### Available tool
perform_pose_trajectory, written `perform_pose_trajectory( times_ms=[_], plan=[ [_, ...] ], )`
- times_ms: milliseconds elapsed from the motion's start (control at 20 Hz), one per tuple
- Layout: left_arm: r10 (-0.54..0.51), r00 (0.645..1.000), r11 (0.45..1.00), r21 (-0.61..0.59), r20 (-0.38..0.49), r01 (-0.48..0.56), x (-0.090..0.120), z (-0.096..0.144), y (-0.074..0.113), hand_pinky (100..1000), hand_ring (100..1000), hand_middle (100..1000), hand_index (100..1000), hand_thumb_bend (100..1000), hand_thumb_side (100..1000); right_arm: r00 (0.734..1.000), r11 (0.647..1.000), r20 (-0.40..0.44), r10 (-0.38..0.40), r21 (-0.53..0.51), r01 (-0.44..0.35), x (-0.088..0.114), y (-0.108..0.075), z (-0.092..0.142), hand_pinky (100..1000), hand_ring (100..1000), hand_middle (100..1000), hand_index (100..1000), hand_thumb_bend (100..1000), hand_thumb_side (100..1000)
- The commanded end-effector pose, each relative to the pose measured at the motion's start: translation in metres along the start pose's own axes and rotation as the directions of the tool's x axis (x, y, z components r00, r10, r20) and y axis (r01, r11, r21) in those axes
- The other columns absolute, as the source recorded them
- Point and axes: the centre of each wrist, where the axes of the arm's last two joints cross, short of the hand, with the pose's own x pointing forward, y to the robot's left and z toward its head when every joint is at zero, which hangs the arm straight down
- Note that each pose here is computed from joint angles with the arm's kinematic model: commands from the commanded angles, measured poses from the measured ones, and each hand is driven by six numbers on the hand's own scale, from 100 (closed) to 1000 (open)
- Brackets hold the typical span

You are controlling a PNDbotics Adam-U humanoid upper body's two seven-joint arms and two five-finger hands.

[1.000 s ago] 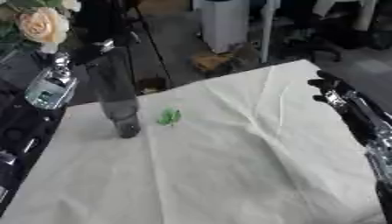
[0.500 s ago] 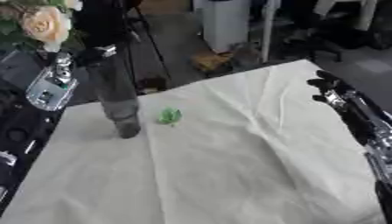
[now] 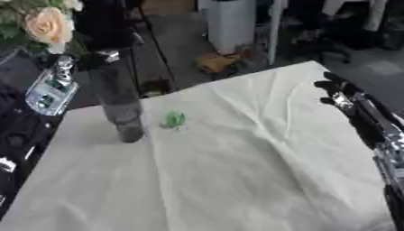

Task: Arrange flowers into the vase.

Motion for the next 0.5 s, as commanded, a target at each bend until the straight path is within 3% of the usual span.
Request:
perform_pose_trajectory(
  times_ms=[50, 500],
  plan=[
    [-0.008, 1.000, 1.000, 0.026, 0.021, 0.008, 0.0080, -0.0039, 0.0162, 1000, 907, 933, 808, 1000, 479, 0.999, 0.999, 0.026, 0.032, -0.006, -0.032, 0.0102, -0.0093, -0.0042, 892, 1000, 856, 1000, 100, 827],
    [-0.045, 0.999, 0.999, 0.005, 0.006, 0.045, 0.0059, -0.0047, 0.0173, 1000, 908, 931, 807, 1000, 479, 0.999, 0.999, 0.024, 0.033, -0.005, -0.032, 0.0100, -0.0094, -0.0038, 891, 1000, 856, 1000, 100, 828]
  ],
)
